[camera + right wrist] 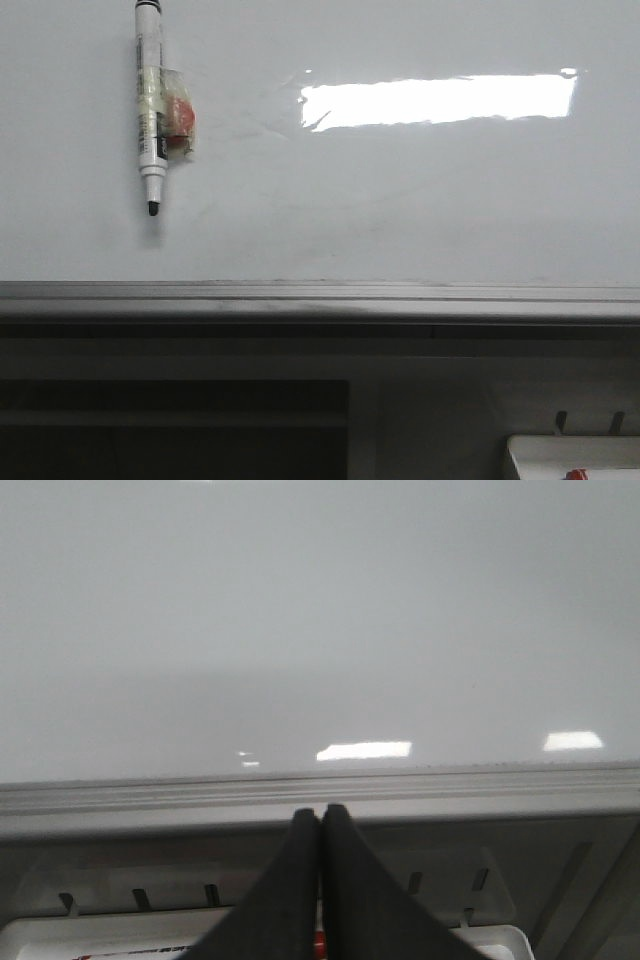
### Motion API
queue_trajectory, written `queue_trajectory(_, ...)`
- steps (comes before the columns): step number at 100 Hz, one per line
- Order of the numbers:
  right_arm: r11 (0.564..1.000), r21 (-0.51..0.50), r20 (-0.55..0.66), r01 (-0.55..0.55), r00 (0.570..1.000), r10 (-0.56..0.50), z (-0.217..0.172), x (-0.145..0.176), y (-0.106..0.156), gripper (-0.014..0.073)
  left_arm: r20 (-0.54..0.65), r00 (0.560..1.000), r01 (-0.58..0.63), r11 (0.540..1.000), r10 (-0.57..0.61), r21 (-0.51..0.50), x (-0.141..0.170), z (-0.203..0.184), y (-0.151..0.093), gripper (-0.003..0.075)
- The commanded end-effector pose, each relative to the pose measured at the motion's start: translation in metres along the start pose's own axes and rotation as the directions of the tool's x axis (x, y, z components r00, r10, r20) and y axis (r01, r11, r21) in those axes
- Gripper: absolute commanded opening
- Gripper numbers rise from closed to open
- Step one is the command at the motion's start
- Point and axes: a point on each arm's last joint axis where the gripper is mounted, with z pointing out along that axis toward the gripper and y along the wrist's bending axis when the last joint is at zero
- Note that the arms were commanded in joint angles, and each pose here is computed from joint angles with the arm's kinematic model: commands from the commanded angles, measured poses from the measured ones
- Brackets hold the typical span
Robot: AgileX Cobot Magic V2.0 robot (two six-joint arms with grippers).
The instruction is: Write number 2 on whiteboard
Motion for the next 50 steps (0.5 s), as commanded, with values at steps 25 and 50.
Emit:
queue_trajectory(25,1.000,0.004,0.016,-0.005,1.000,0.005,0.0012,0.0051,0.0001,-0.0050,0.067,0.998,0.005,1.000,-0.005,0.011,-0.0019,-0.0007,-0.0006,-0.0020)
queue_trajectory(50,1.000,0.004,0.016,-0.005,1.000,0.005,0.0012,0.0051,0.0001,-0.0050,0.072,0.997,-0.027,1.000,0.026,0.000,-0.0024,-0.0008,0.0001,-0.0020)
